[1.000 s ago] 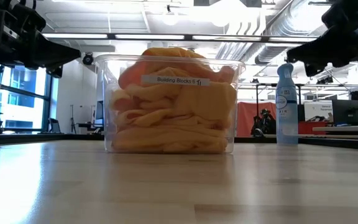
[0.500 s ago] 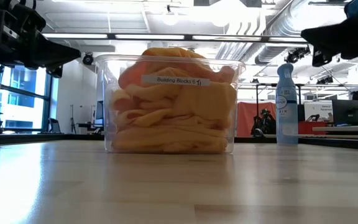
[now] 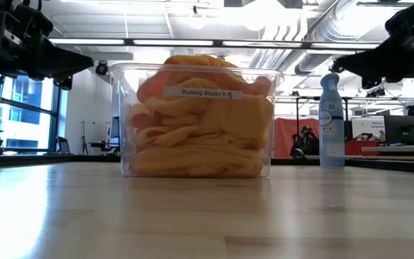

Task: Sort microfiber towel by color & place in baskets
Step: Return to Home Position

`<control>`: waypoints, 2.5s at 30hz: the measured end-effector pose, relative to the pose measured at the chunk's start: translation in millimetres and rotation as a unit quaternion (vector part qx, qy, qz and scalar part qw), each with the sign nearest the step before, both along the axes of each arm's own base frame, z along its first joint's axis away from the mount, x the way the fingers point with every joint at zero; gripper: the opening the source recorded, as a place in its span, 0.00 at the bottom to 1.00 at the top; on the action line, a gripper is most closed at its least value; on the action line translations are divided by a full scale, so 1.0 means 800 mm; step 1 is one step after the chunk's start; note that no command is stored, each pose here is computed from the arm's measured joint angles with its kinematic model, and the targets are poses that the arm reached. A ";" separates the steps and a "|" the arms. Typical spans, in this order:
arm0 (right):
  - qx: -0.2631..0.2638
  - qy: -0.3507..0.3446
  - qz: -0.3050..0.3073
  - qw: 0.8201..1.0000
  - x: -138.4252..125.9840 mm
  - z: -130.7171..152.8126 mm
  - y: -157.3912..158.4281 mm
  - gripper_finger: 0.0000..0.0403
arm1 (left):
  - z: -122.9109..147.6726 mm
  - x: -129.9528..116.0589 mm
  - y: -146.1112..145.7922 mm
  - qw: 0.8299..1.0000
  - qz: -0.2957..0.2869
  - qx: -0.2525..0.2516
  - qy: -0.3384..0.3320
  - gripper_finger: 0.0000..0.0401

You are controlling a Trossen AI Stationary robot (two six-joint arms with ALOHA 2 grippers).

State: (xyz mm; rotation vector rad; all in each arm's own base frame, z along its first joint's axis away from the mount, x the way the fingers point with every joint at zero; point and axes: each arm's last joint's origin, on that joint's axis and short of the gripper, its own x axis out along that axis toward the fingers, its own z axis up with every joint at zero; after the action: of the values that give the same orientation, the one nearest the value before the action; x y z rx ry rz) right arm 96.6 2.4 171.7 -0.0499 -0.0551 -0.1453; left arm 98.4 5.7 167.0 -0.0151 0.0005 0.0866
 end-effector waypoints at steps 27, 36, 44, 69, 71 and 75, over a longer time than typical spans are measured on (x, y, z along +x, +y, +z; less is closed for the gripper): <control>0.001 0.001 -0.022 1.000 0.000 0.000 -0.003 0.00 | 0.000 0.000 0.000 1.000 0.000 0.000 0.000 0.00; 0.001 0.001 -0.022 1.000 0.000 0.000 -0.003 0.00 | 0.000 0.000 0.000 1.000 0.000 0.000 0.000 0.00; 0.001 0.001 -0.022 1.000 0.000 0.000 -0.003 0.00 | 0.000 0.000 0.000 1.000 0.000 0.000 0.000 0.00; 0.001 0.001 -0.022 1.000 0.000 0.000 -0.003 0.00 | 0.000 0.000 0.000 1.000 0.000 0.000 0.000 0.00; 0.001 0.001 -0.022 1.000 0.000 0.000 -0.003 0.00 | 0.000 0.000 0.000 1.000 0.000 0.000 0.000 0.00; 0.001 0.001 -0.022 1.000 0.000 0.000 -0.003 0.00 | 0.000 0.000 0.000 1.000 0.000 0.000 0.000 0.00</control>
State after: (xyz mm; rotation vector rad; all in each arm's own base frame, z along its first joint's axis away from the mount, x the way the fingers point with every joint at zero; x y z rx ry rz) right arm 96.7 0.0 171.5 -0.0498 -0.0514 -0.1887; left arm 98.4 5.7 167.0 -0.0151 0.0006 0.0868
